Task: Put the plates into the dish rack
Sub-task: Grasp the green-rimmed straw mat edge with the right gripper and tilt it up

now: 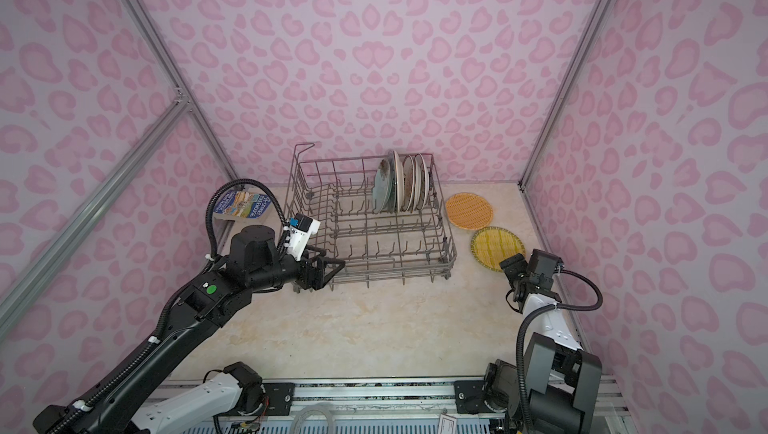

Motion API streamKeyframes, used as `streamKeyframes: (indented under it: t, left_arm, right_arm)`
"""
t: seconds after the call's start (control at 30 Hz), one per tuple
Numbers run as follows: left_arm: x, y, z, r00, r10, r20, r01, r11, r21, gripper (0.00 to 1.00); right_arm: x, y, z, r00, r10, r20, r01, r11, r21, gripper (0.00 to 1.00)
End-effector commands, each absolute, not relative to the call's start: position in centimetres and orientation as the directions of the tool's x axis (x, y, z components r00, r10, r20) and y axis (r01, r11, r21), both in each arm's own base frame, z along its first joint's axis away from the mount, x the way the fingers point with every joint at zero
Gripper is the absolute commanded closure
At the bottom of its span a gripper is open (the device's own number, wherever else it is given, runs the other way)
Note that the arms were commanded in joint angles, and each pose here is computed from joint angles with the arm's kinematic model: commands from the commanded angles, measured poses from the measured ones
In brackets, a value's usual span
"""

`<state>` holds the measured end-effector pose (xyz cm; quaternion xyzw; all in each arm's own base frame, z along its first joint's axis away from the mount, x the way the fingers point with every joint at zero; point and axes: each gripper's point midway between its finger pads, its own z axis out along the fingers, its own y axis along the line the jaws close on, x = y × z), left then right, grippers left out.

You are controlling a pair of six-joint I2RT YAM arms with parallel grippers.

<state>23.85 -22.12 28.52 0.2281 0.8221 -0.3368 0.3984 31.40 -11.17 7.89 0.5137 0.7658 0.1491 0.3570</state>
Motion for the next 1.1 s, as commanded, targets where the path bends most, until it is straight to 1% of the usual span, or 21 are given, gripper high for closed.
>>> streamKeyframes:
  t: [0.0, 0.17, 0.33, 0.4, 0.53, 0.77, 0.9, 0.97, 1.07]
  left_arm:
    - [24.0, -22.7, 29.1, -0.569, 0.093, -0.817, 0.659, 0.646, -0.386, 0.19]
    - [23.8, -22.7, 29.6, -0.556, 0.083, -0.827, 0.669, 0.635, -0.386, 0.18]
    - [23.8, -22.7, 29.7, -0.553, 0.075, -0.83, 0.668, 0.635, -0.388, 0.19]
    - [23.8, -22.6, 29.7, -0.554, 0.077, -0.829, 0.667, 0.638, -0.386, 0.19]
    - [23.7, -22.5, 29.9, -0.548, 0.075, -0.833, 0.668, 0.638, -0.382, 0.19]
    - [23.7, -22.3, 30.1, -0.536, 0.071, -0.841, 0.668, 0.645, -0.371, 0.19]
    - [23.6, -22.3, 30.3, -0.533, 0.071, -0.843, 0.673, 0.64, -0.371, 0.19]
    - [23.6, -22.3, 30.3, -0.529, 0.069, -0.846, 0.675, 0.639, -0.37, 0.19]
    - [23.6, -22.3, 30.2, -0.532, 0.071, -0.844, 0.674, 0.639, -0.371, 0.19]
  right_arm:
    - [32.6, -11.3, 7.8, -0.2, 0.905, -0.375, 0.645, 0.41, 0.645, 0.14]
    - [33.8, -11.4, 6.4, -0.203, 0.927, -0.316, 0.626, 0.371, 0.686, 0.16]
    - [34.7, -11.5, 5.1, -0.197, 0.937, -0.29, 0.617, 0.348, 0.706, 0.18]
    - [35.0, -11.5, 4.5, -0.195, 0.941, -0.276, 0.615, 0.337, 0.713, 0.21]
    - [35.7, -11.6, 3.6, -0.181, 0.958, -0.222, 0.604, 0.287, 0.743, 0.29]
    - [36.2, -12.0, 2.1, -0.147, 0.976, -0.162, 0.586, 0.217, 0.781, 0.43]
    - [36.3, -12.1, 1.4, -0.124, 0.983, -0.135, 0.563, 0.182, 0.806, 0.57]
    - [36.4, -12.1, 1.2, -0.116, 0.985, -0.13, 0.551, 0.173, 0.817, 0.63]
    - [36.6, -11.8, 0.7, -0.101, 0.99, -0.096, 0.514, 0.134, 0.847, 0.72]
